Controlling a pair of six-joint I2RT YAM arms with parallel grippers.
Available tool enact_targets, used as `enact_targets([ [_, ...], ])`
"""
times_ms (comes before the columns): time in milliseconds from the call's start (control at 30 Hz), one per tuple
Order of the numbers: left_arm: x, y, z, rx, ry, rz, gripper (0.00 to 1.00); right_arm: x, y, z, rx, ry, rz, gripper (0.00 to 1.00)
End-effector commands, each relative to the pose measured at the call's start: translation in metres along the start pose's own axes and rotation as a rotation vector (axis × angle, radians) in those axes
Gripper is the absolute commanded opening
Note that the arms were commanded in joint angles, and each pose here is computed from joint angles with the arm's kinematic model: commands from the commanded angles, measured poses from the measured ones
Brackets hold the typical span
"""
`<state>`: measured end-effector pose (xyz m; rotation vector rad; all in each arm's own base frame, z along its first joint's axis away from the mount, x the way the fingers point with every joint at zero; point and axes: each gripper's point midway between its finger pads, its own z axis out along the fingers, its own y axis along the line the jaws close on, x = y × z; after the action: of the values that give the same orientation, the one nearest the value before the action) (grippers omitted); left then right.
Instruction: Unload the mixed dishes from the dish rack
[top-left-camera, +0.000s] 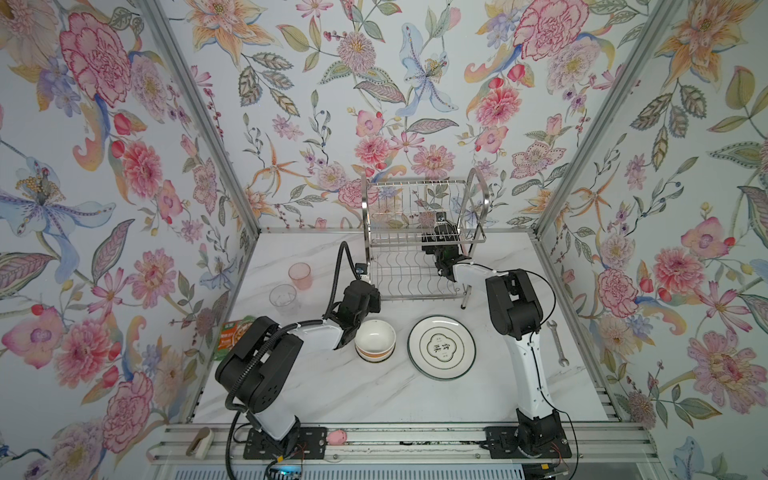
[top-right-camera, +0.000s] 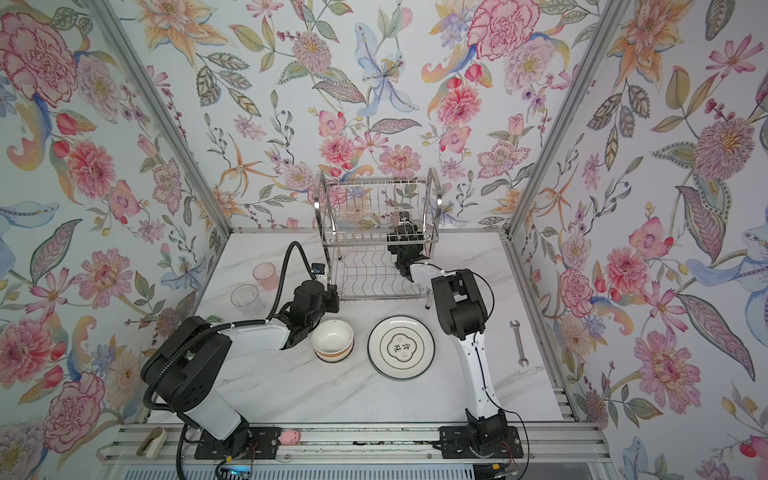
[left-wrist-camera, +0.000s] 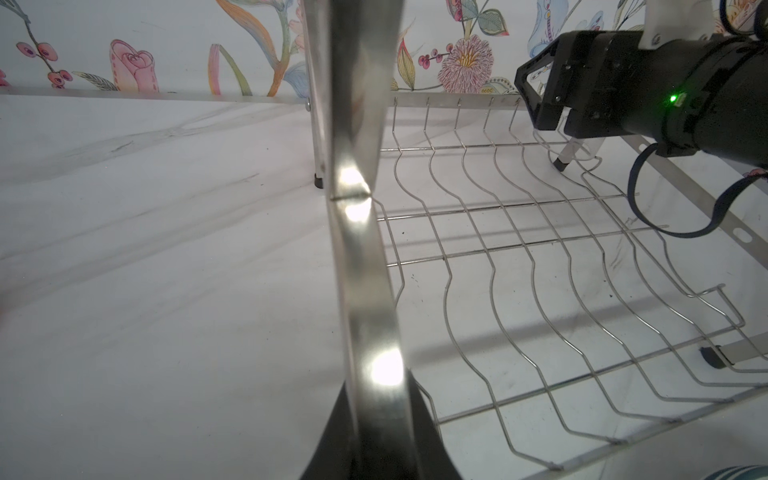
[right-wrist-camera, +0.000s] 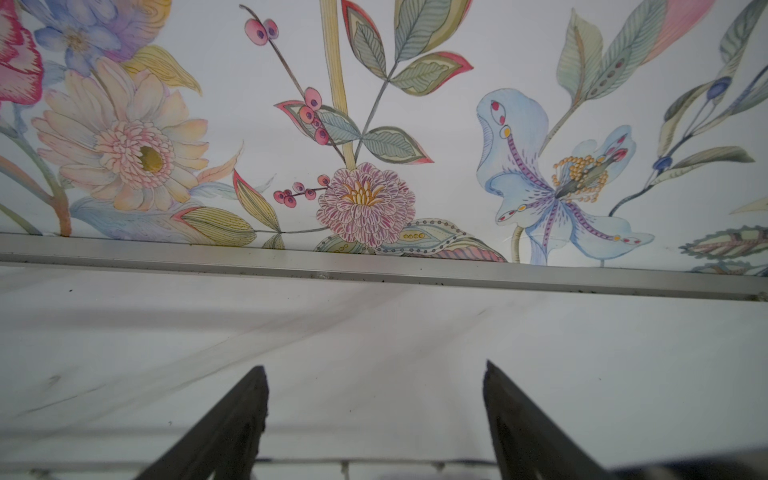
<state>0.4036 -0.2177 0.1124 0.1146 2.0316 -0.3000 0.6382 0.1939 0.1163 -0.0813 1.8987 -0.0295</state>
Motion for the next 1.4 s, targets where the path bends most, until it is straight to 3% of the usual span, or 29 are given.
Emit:
enact_targets([
  [0,-0.016,-0.008,-0.008,0.023,-0.040,-0.033,0.08,0.010,-0.015,0.006,0.012,0.032,0.002,0.77],
  [367,-0.017,-0.009,-0.004,0.018,-0.037,-0.037,0.08,0.001,-0.006,-0.022,-0.077,-0.102,0.005,0.56],
  [533,-0.019,-0.010,-0.001,0.015,-0.037,-0.038,0.08,-0.003,0.001,-0.031,-0.127,-0.153,-0.008,0.51],
  [1367,-0.034,-0.011,0.007,-0.011,-0.046,-0.020,0.10,-0.023,0.042,-0.080,-0.429,-0.318,-0.116,0.40],
])
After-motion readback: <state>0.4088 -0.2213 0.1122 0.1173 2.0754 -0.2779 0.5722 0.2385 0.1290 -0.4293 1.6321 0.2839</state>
